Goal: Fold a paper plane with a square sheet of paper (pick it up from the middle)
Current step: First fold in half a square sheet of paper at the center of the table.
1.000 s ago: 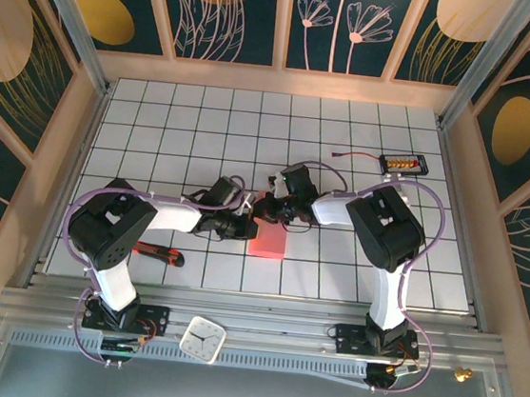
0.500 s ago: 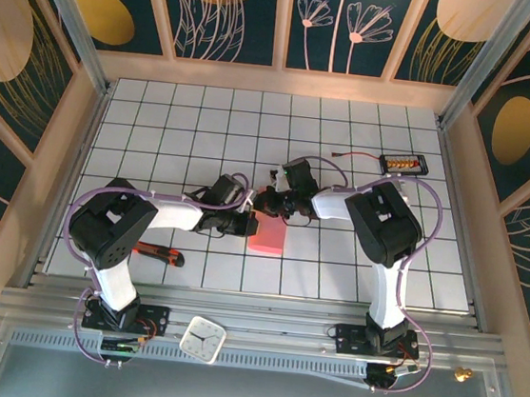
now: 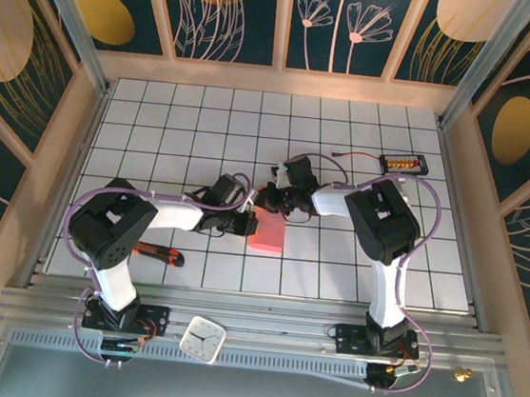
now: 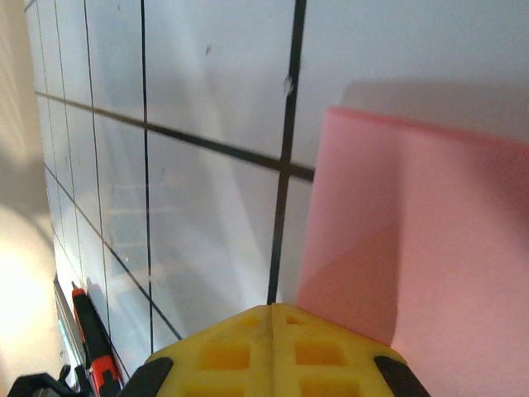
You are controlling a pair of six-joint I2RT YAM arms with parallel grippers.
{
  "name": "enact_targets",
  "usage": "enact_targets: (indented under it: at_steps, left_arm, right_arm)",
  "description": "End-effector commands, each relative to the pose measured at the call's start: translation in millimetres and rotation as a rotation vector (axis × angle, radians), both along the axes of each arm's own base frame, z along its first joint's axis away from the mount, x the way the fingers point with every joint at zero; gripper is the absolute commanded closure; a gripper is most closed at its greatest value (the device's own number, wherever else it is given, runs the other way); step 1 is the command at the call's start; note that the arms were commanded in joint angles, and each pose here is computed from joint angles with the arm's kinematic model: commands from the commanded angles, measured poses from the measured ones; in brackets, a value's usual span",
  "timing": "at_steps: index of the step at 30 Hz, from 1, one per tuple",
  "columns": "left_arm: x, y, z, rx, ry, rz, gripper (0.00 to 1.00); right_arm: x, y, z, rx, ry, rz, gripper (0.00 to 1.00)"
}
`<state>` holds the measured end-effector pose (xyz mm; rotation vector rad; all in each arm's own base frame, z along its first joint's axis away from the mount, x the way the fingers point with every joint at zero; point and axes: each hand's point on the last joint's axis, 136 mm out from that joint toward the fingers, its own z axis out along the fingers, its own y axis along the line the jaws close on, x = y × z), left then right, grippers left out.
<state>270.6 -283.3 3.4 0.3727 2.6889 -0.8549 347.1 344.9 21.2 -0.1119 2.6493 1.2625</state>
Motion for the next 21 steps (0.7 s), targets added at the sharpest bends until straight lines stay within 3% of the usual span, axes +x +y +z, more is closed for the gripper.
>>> enact_targets:
  at_steps: [1, 17, 21]
  left_arm:
    - [-113, 107, -87, 0.469, 0.417, -0.008, 1.00]
    - [-119, 103, -86, 0.455, 0.417, -0.045, 1.00]
    - [-116, 92, -76, 0.408, 0.406, -0.078, 1.00]
  right_arm:
    - [48, -42, -27, -0.124, -0.057, -0.177, 1.00]
    - [85, -56, -15, -0.117, -0.091, -0.217, 1.00]
    - [70, -74, -17, -0.133, -0.072, -0.235, 1.00]
